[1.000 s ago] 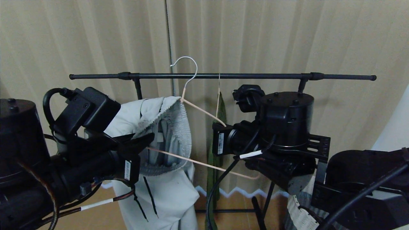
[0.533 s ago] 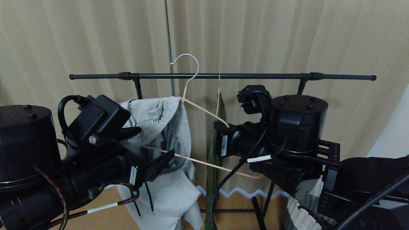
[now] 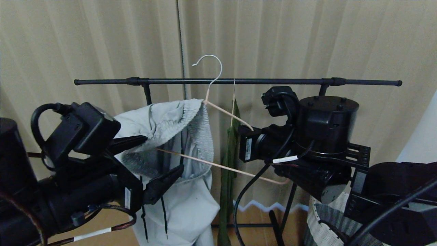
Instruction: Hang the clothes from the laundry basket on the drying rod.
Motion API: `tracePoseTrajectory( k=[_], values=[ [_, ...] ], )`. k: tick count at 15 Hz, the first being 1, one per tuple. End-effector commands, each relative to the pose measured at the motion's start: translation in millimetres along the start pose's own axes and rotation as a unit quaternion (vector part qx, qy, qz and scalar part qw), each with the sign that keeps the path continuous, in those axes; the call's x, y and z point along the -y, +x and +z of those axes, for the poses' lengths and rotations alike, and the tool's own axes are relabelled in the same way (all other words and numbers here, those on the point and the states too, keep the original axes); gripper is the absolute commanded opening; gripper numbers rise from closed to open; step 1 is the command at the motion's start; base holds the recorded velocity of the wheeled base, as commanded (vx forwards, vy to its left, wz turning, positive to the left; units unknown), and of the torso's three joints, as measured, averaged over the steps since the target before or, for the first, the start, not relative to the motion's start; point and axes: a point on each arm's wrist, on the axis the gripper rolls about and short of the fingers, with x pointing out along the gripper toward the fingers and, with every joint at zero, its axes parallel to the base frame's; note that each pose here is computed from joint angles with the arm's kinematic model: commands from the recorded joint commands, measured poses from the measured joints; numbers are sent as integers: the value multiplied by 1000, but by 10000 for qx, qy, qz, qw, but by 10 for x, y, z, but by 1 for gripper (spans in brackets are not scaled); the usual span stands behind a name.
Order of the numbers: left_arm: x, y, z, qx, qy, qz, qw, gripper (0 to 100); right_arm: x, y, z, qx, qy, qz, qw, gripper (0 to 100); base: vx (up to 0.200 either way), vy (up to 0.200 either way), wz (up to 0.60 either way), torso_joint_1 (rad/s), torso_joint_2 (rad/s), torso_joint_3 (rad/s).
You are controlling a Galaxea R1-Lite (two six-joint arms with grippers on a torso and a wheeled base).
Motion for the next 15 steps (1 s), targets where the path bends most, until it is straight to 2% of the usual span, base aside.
tracePoseTrajectory(
  k=[1,2,6,8,10,13,15],
  values=[
    [-17,-174,12,224,50,-9,9997,100,94,25,27,28,-23,-126,9999,0,0,0,0,0,0,0],
    [-23,-246,23,330,66,8,9994,100,154,36,54,49,-46,-152,9999,0,0,0,0,0,0,0],
    [-76,-368,126,643,70,145,9978,100,216,-44,52,22,-149,-188,9997,0,0,0,0,0,0,0],
    [-114,-375,148,677,230,259,9971,100,241,-115,23,-53,-205,-70,9998,0,0,0,0,0,0,0],
    [-182,-304,206,655,763,390,9942,100,278,-248,2,-40,-320,230,9992,0,0,0,0,0,0,0],
    [-263,-130,153,539,1255,-18,9906,100,367,-312,-50,136,-584,433,9973,0,0,0,0,0,0,0],
    [-324,74,144,466,1599,-289,9856,100,390,-339,-126,237,-763,680,9945,0,0,0,0,0,0,0]
  ],
)
